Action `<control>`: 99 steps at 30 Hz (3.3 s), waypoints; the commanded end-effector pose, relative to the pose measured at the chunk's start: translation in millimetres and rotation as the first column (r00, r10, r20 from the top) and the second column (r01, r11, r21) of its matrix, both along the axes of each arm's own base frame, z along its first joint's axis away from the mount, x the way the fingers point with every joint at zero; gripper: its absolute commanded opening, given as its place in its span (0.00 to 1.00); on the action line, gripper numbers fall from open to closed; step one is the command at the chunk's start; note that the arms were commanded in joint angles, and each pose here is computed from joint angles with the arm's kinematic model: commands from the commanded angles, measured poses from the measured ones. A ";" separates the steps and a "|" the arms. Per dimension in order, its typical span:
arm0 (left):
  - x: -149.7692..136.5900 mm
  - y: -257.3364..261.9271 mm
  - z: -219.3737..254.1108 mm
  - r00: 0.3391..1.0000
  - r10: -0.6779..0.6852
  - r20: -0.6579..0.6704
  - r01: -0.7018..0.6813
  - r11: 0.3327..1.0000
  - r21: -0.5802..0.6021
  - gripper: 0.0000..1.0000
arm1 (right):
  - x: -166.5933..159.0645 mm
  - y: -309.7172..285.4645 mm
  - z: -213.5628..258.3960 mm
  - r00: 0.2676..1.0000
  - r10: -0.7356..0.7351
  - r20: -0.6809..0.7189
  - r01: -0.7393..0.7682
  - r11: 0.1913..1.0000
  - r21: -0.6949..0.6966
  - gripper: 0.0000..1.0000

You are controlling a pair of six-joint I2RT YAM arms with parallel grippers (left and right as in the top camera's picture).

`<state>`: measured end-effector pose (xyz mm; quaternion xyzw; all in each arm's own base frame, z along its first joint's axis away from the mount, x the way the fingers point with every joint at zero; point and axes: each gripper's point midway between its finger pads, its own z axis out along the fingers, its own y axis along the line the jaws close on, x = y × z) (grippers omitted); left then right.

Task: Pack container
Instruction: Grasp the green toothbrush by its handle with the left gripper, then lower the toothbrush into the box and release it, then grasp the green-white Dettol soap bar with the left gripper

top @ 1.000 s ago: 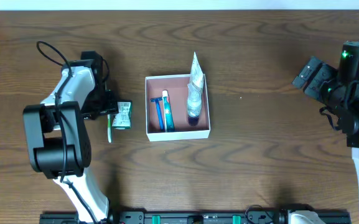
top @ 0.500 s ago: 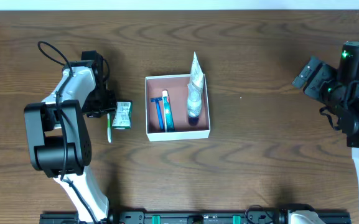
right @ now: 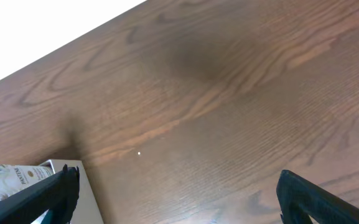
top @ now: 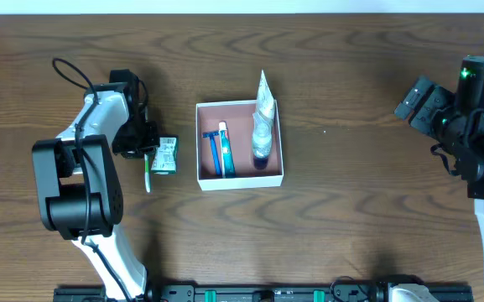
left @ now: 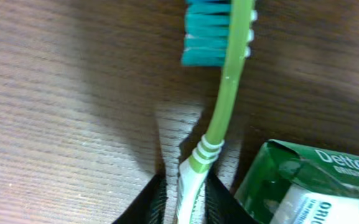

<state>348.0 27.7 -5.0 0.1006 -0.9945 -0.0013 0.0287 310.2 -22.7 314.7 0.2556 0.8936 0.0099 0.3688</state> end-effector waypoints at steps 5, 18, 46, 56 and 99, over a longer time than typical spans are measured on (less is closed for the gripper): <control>-10.0 -0.7 -7.2 0.999 -0.009 -0.031 0.009 1.000 -0.014 0.13 | -0.2 -2.8 3.2 1.000 -0.017 0.010 0.017 1.000 0.005 0.99; 14.1 -7.9 127.0 0.969 -0.027 0.245 0.027 1.000 0.002 0.09 | -0.2 -2.9 3.2 1.000 -0.017 0.010 0.017 1.000 0.004 0.99; 13.9 -187.6 91.3 0.910 -0.244 0.336 0.228 0.970 0.087 0.07 | -0.3 -2.9 3.2 1.000 -0.018 0.010 0.018 1.000 0.005 0.99; 7.2 -187.3 69.1 0.941 -0.199 0.274 0.180 0.979 0.092 0.13 | -0.2 -2.9 3.2 1.000 -0.017 0.010 0.017 1.000 0.004 0.99; -8.3 -50.8 64.9 0.984 -0.141 0.104 0.137 0.990 0.044 0.57 | -0.3 -2.9 3.2 1.000 -0.017 0.010 0.017 1.000 0.004 0.99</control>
